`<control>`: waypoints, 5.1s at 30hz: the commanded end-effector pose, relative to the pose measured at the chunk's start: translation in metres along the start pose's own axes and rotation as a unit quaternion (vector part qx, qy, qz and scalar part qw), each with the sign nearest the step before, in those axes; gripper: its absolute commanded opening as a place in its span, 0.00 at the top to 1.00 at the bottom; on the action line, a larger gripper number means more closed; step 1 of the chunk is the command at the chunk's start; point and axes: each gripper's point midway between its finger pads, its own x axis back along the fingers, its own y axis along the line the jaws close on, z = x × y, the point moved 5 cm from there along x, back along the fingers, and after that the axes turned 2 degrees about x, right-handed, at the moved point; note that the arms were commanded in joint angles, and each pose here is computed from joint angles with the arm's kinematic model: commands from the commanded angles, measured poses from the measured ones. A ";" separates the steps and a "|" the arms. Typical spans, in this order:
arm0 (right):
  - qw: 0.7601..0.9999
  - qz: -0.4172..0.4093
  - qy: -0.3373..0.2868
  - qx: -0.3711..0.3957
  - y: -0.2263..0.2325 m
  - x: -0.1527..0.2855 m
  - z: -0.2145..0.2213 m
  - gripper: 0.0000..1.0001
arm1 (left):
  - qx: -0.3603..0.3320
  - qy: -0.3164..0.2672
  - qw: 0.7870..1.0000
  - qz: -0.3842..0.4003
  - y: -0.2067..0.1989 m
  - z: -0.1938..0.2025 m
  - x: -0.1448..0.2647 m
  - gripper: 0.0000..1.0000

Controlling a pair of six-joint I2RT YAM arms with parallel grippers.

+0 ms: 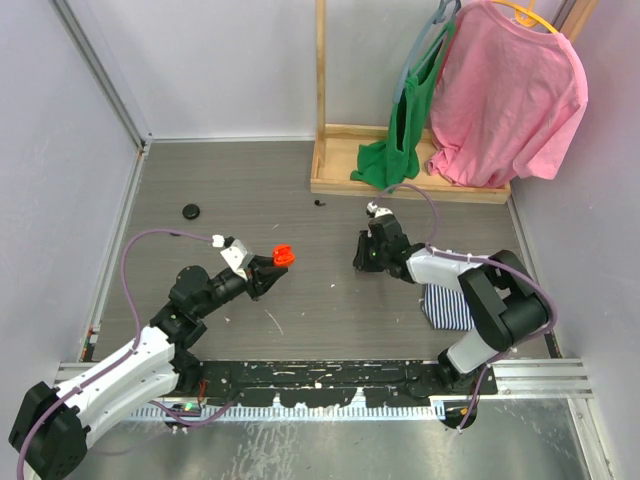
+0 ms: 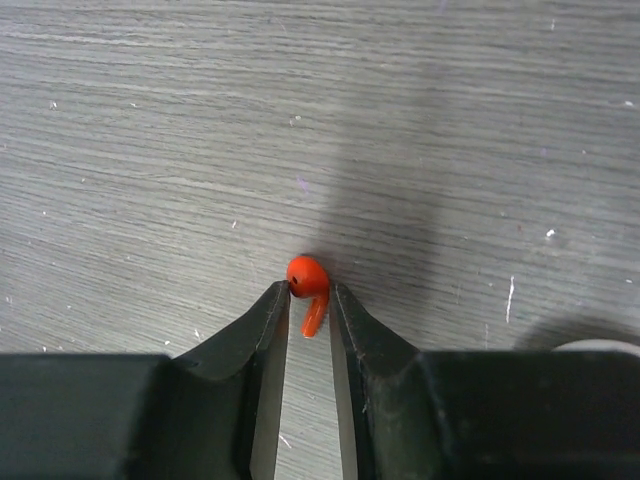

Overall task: Insert the wireless bluetooth earbuds into the charging case
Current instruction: Pick up the earbud from the center of the board, then place the earbud in the charging case.

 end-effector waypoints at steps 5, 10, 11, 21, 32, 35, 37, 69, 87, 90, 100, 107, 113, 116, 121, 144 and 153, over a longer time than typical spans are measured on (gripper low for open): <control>0.994 0.079 0.043 0.056 -0.012 -0.006 0.009 0.69 | -0.019 -0.031 0.999 0.010 -0.003 -0.019 -0.003 0.99; 0.990 0.104 0.054 0.076 -0.013 -0.009 0.005 0.67 | -0.019 -0.031 0.999 0.011 -0.003 -0.019 -0.003 0.99; 0.990 0.105 0.057 0.078 -0.013 -0.010 0.006 0.68 | -0.019 -0.031 0.999 0.011 -0.003 -0.019 -0.003 0.99; 0.982 0.123 0.085 0.118 -0.007 -0.008 0.012 0.76 | -0.019 -0.032 0.999 0.012 -0.003 -0.019 -0.003 0.99; 0.979 0.110 0.015 0.172 0.024 0.025 -0.025 0.85 | -0.019 -0.030 0.999 0.013 -0.003 -0.018 -0.003 0.98; 0.976 0.103 -0.017 0.191 0.038 0.042 -0.039 0.85 | -0.019 -0.030 0.999 0.014 -0.004 -0.018 -0.003 0.98; 0.974 0.094 -0.042 0.202 0.048 0.054 -0.047 0.85 | -0.019 -0.031 0.999 0.014 -0.004 -0.018 -0.003 0.98; 0.845 -0.216 -0.371 0.320 0.196 0.190 -0.075 0.87 | -0.062 -0.113 0.990 0.051 -0.014 -0.026 0.006 0.95; 0.775 -0.325 -0.421 0.342 0.217 0.196 -0.052 0.90 | -0.071 -0.138 0.984 0.091 -0.027 -0.034 0.012 0.94; 0.771 -0.325 -0.429 0.340 0.217 0.195 -0.052 0.90 | -0.070 -0.138 0.984 0.092 -0.027 -0.034 0.012 0.94; 0.772 -0.332 -0.426 0.337 0.220 0.186 -0.048 0.90 | -0.066 -0.140 0.984 0.092 -0.028 -0.035 0.013 0.94; 0.772 -0.337 -0.424 0.332 0.219 0.182 -0.044 0.89 | -0.061 -0.143 0.984 0.089 -0.028 -0.036 0.013 0.94; 0.771 -0.345 -0.423 0.328 0.219 0.181 -0.041 0.89 | -0.056 -0.146 0.984 0.088 -0.028 -0.037 0.014 0.93; 0.769 -0.350 -0.425 0.324 0.220 0.181 -0.040 0.89 | -0.055 -0.145 0.984 0.089 -0.028 -0.037 0.014 0.93; 0.768 -0.352 -0.426 0.323 0.222 0.180 -0.040 0.89 | -0.055 -0.147 0.983 0.091 -0.029 -0.038 0.014 0.93; 0.765 -0.370 -0.422 0.315 0.219 0.182 -0.032 0.82 | -0.045 -0.144 0.986 0.064 -0.022 -0.038 0.013 0.93; 0.764 -0.380 -0.416 0.315 0.219 0.183 -0.028 0.76 | -0.043 -0.146 0.987 0.058 -0.021 -0.038 0.014 0.93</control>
